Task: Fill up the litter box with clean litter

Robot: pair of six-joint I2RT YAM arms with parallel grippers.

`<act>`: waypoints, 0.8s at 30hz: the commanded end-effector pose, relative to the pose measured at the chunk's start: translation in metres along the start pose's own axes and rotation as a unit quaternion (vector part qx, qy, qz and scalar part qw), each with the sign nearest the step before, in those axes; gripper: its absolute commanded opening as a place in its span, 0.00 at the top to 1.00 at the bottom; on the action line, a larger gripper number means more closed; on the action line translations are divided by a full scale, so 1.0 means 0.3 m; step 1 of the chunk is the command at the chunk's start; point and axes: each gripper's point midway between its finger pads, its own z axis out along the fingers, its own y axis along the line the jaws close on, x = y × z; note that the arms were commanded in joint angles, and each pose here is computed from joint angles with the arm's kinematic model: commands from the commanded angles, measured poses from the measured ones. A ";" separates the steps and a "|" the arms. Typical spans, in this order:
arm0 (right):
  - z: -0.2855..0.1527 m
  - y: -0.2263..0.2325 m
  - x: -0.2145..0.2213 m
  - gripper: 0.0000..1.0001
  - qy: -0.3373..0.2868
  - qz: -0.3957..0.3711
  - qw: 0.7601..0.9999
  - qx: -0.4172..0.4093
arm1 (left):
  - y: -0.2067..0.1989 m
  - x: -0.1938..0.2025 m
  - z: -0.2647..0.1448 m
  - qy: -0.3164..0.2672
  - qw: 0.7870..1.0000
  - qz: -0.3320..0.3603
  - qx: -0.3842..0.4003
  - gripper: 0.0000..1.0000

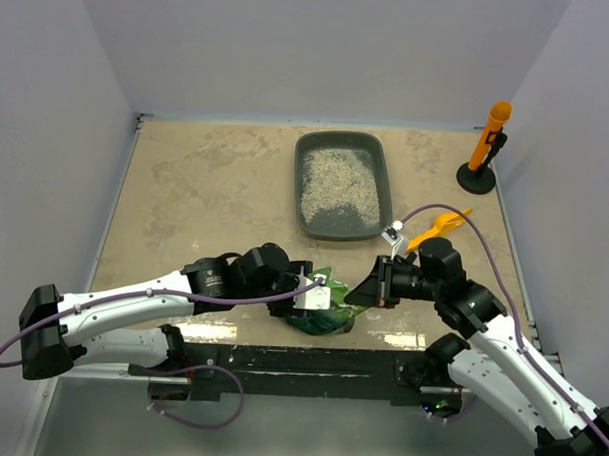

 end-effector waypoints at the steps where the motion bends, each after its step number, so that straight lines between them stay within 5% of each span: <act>1: -0.049 0.077 -0.051 1.00 -0.033 -0.033 0.999 -0.017 | -0.080 0.021 0.012 0.011 0.998 -0.023 0.056 0.36; 4: -0.057 0.070 -0.049 1.00 -0.034 -0.039 0.999 -0.008 | -0.081 0.020 0.014 0.011 0.998 -0.022 0.058 0.42; 7: -0.070 0.065 -0.060 0.95 -0.042 -0.053 0.998 0.006 | -0.094 0.015 0.020 0.013 0.997 -0.021 0.074 0.61; 8: -0.082 0.081 -0.074 0.87 -0.050 -0.064 0.997 0.007 | -0.100 0.019 0.028 0.019 0.996 -0.024 0.081 0.65; 9: -0.089 0.065 -0.079 0.66 -0.052 -0.076 0.995 0.024 | -0.098 0.007 0.028 0.017 0.996 -0.026 0.084 0.71; 12: -0.133 0.057 -0.138 0.45 -0.079 -0.117 0.987 0.075 | -0.105 0.006 0.038 0.023 0.995 -0.030 0.094 0.76; 18: -0.248 0.189 -0.285 0.34 -0.163 -0.220 0.958 0.087 | -0.123 0.000 0.045 0.033 0.992 -0.042 0.115 0.76; 24: -0.233 0.257 -0.247 0.33 -0.107 -0.300 0.947 0.033 | -0.089 -0.016 0.025 0.030 0.993 -0.051 0.105 0.76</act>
